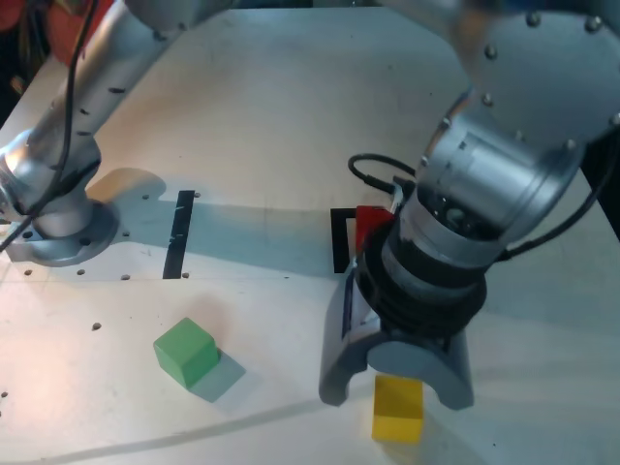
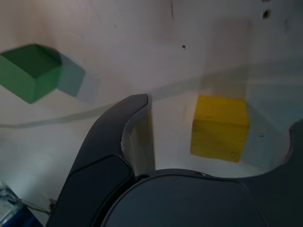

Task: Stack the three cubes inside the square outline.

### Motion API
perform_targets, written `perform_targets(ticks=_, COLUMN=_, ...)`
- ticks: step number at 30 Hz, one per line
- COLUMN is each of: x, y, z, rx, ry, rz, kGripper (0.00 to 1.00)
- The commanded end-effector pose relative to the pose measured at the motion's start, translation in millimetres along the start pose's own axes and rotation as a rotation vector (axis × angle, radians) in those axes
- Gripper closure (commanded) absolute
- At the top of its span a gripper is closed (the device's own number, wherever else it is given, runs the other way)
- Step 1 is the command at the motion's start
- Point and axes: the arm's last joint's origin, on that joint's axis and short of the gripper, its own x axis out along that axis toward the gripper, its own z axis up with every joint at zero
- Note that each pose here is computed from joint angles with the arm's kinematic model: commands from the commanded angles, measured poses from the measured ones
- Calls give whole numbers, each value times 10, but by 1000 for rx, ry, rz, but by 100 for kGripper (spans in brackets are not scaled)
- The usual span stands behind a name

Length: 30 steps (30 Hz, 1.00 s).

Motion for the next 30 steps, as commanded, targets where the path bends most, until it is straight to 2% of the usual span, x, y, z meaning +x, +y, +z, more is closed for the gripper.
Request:
perform_targets(ticks=1, x=57, y=-19, z=62, rx=-7, ry=12, rz=0, kGripper=9)
perform_targets(ticks=5, x=128, y=-46, z=137, rx=-15, ry=20, rz=-1, kGripper=12)
perform_targets(ticks=8, x=160, y=-56, z=163, rx=-25, ry=26, rz=-3, kGripper=18)
perform_targets(ticks=11, x=174, y=-64, z=180, rx=-33, ry=22, rz=-5, kGripper=30)
perform_targets(ticks=16, x=191, y=-83, z=222, rx=-34, ry=-6, rz=-9, kGripper=51)
perform_targets(ticks=21, x=206, y=-96, z=254, rx=-30, ry=-21, rz=-16, kGripper=65)
perform_targets(ticks=22, x=214, y=-115, z=293, rx=-12, ry=-34, rz=-25, kGripper=77)
perform_targets(ticks=30, x=56, y=-77, z=220, rx=30, ry=-64, rz=6, kGripper=83)
